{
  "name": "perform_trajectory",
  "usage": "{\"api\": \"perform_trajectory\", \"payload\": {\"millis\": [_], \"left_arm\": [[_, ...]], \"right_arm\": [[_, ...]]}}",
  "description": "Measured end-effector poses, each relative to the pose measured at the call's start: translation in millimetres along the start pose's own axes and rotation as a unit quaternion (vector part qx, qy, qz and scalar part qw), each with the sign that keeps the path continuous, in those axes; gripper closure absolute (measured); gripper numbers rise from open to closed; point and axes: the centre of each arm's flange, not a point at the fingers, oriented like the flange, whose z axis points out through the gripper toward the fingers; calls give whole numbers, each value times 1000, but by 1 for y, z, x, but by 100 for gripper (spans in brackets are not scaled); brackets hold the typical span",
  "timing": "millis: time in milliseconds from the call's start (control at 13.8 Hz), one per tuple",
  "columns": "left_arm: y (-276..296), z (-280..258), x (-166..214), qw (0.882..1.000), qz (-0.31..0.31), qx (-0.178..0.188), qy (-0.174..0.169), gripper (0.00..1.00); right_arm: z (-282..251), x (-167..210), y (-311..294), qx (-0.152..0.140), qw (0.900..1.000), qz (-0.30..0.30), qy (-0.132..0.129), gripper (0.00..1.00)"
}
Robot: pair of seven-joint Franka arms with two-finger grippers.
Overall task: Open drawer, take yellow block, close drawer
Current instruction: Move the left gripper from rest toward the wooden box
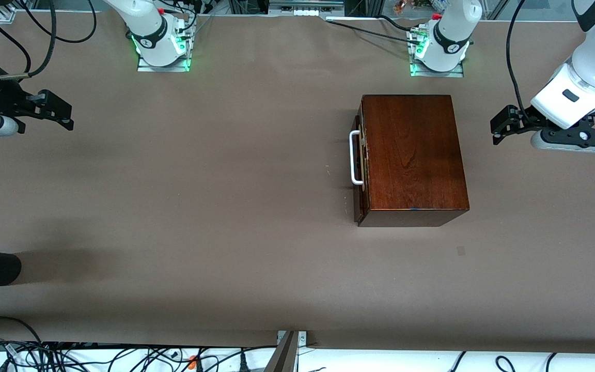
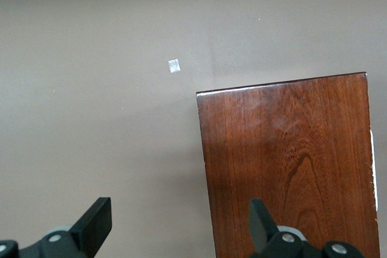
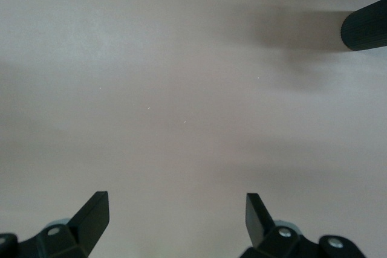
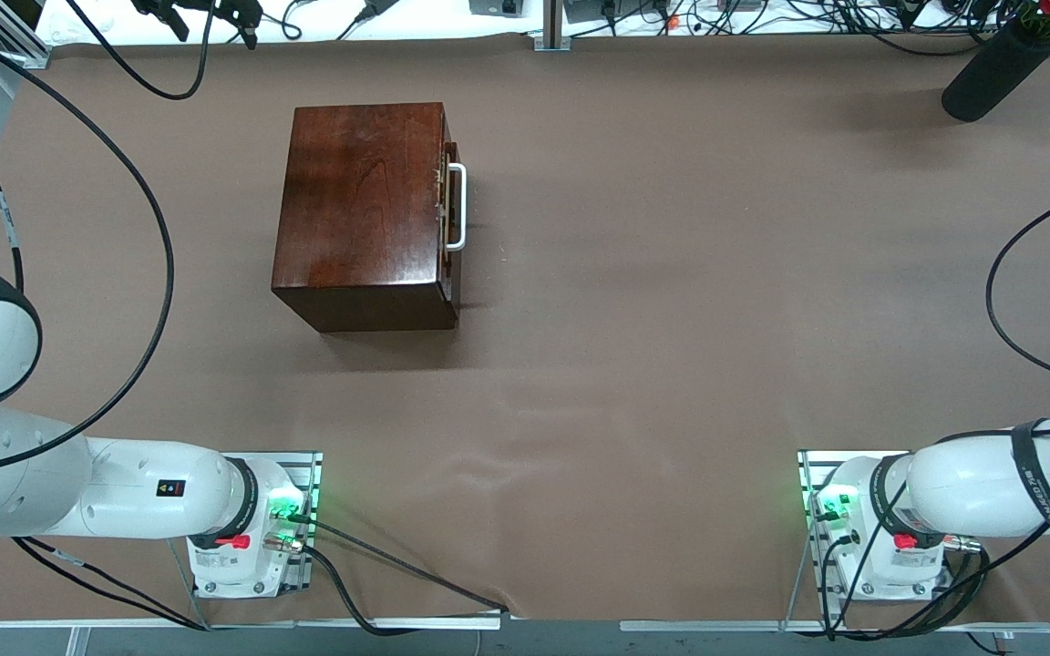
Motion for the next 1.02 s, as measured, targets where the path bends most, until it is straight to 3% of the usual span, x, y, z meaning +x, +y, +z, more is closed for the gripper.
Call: {"api": "perform_trajectory", "payload": {"millis": [508, 726, 1017], "left_arm": [[1, 4, -3, 1000, 1, 1, -15, 0], [6, 4, -4, 999, -3, -32, -23, 0], [7, 9, -6, 999, -3, -37, -38, 0]], "right_arm": [[0, 0, 0, 0, 1000, 0, 0, 0], [0, 0, 0, 0, 1000, 0, 0, 0], [1, 0, 6, 0, 1000, 5, -1, 0]]}}
